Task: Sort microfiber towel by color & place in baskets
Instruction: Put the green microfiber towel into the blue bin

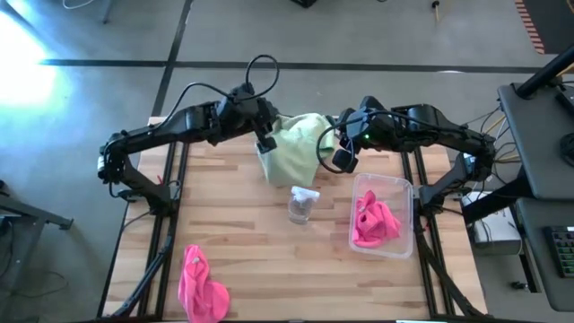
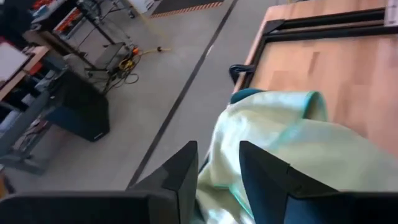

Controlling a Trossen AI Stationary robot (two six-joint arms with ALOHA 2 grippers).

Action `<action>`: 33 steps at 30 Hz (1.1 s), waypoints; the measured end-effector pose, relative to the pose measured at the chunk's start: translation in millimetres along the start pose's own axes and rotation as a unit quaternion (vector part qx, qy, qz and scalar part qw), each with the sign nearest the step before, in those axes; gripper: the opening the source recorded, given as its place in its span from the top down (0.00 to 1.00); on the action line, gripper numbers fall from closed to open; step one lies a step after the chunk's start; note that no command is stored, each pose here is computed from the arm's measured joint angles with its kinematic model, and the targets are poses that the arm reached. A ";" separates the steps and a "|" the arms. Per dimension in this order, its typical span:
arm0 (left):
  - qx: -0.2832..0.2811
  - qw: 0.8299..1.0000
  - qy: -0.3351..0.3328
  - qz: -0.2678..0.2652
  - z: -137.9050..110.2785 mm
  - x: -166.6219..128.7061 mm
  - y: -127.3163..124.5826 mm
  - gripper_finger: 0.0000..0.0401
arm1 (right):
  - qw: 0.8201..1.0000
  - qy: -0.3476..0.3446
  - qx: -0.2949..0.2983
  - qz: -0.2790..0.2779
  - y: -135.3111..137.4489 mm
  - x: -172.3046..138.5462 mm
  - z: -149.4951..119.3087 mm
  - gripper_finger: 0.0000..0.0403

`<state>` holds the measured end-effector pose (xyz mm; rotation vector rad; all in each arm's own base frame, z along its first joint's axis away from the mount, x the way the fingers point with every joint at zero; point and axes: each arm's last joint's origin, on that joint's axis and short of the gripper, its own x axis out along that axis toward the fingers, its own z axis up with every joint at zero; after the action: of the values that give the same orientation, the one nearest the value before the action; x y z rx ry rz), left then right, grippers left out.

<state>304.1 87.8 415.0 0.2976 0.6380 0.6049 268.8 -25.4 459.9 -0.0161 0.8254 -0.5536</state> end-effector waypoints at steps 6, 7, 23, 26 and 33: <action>0.002 1.000 0.030 0.004 -6.7 2.1 4.3 0.73 | 1.000 0.001 -0.001 0.000 0.2 0.6 -0.2 0.79; 0.004 0.999 0.039 0.001 -8.7 1.8 3.3 0.73 | 1.000 0.002 -0.001 0.000 0.3 0.9 -0.4 0.80; -0.052 0.959 0.216 -0.178 -92.6 38.1 -53.4 0.73 | 0.999 0.031 -0.023 -0.006 6.4 15.7 -8.1 0.79; -0.074 0.951 0.222 -0.204 -112.7 49.7 -66.9 0.73 | 0.999 0.035 -0.025 -0.007 7.1 17.5 -9.1 0.78; -0.121 0.936 0.220 -0.245 -142.1 64.1 -85.3 0.73 | 0.999 0.038 -0.026 -0.007 7.9 19.4 -10.1 0.78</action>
<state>292.0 70.6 238.5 -0.2389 1.0182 0.2590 275.9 -25.8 437.8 -0.0489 0.9146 -0.5486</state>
